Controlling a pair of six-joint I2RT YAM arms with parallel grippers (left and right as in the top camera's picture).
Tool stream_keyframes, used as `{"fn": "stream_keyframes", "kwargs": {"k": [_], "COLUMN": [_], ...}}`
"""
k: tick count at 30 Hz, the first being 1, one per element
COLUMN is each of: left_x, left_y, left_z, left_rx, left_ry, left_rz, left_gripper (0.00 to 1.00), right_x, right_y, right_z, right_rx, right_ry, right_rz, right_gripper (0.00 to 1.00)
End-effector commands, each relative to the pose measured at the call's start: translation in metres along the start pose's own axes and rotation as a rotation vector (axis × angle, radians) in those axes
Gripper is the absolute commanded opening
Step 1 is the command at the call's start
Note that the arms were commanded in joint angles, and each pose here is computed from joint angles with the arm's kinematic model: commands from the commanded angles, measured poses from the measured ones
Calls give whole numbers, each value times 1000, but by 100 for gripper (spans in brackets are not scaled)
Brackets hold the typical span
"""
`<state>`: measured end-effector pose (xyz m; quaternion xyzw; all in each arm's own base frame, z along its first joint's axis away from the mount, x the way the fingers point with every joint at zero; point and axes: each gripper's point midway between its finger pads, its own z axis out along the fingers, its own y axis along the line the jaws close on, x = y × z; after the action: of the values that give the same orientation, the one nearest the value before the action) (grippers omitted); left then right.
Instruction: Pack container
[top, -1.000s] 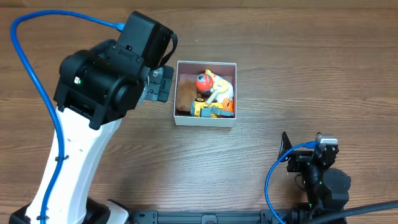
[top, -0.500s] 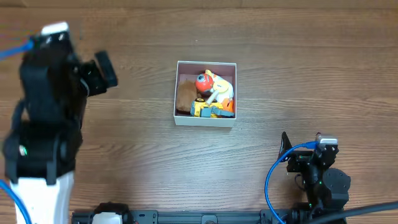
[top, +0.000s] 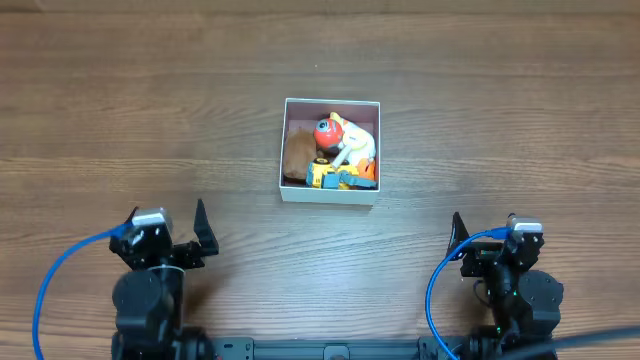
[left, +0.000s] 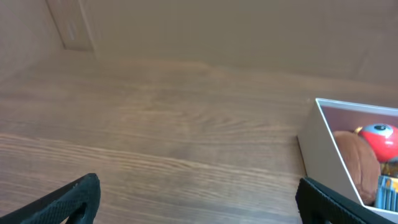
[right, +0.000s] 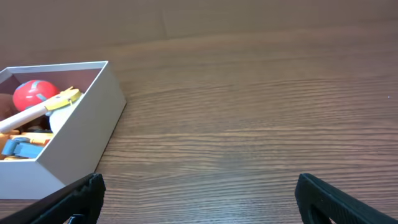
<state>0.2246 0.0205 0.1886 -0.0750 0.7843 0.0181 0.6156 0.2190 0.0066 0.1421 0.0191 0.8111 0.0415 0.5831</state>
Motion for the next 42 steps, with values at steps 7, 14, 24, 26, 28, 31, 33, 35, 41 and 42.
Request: {"fn": "stream_keyframes", "kwargs": {"k": [7, 14, 24, 26, 28, 31, 33, 35, 41, 42], "left_x": [50, 48, 48, 48, 48, 48, 48, 48, 48, 48], "left_y": [1, 0, 0, 0, 0, 0, 0, 0, 0, 0], "left_z": [17, 18, 18, 18, 18, 18, 18, 18, 18, 18], "left_rx": [13, 15, 15, 15, 15, 15, 15, 15, 15, 15], "left_ry": [21, 10, 10, 10, 10, 10, 10, 10, 10, 10], "left_rz": [-15, -15, -15, -15, -15, -15, -15, -15, -15, -15], "left_gripper": [100, 100, 100, 100, 100, 100, 100, 100, 100, 100], "right_x": [-3, -3, -3, -3, -3, -3, -3, -3, -3, -3], "right_y": [-2, -2, -2, -2, -2, -2, -2, -2, -2, -2], "right_z": [-1, -1, -1, -1, -1, -1, -1, -1, -1, -1], "right_rx": [12, 12, 12, 12, 12, 12, 12, 12, 12, 12], "right_ry": [-14, -14, -14, -14, -14, -14, -14, -14, -14, -14], "right_rz": [-3, -3, -3, -3, -3, -3, -3, -3, -3, -3], "right_gripper": [100, 100, 100, 100, 100, 100, 100, 100, 100, 100]}}
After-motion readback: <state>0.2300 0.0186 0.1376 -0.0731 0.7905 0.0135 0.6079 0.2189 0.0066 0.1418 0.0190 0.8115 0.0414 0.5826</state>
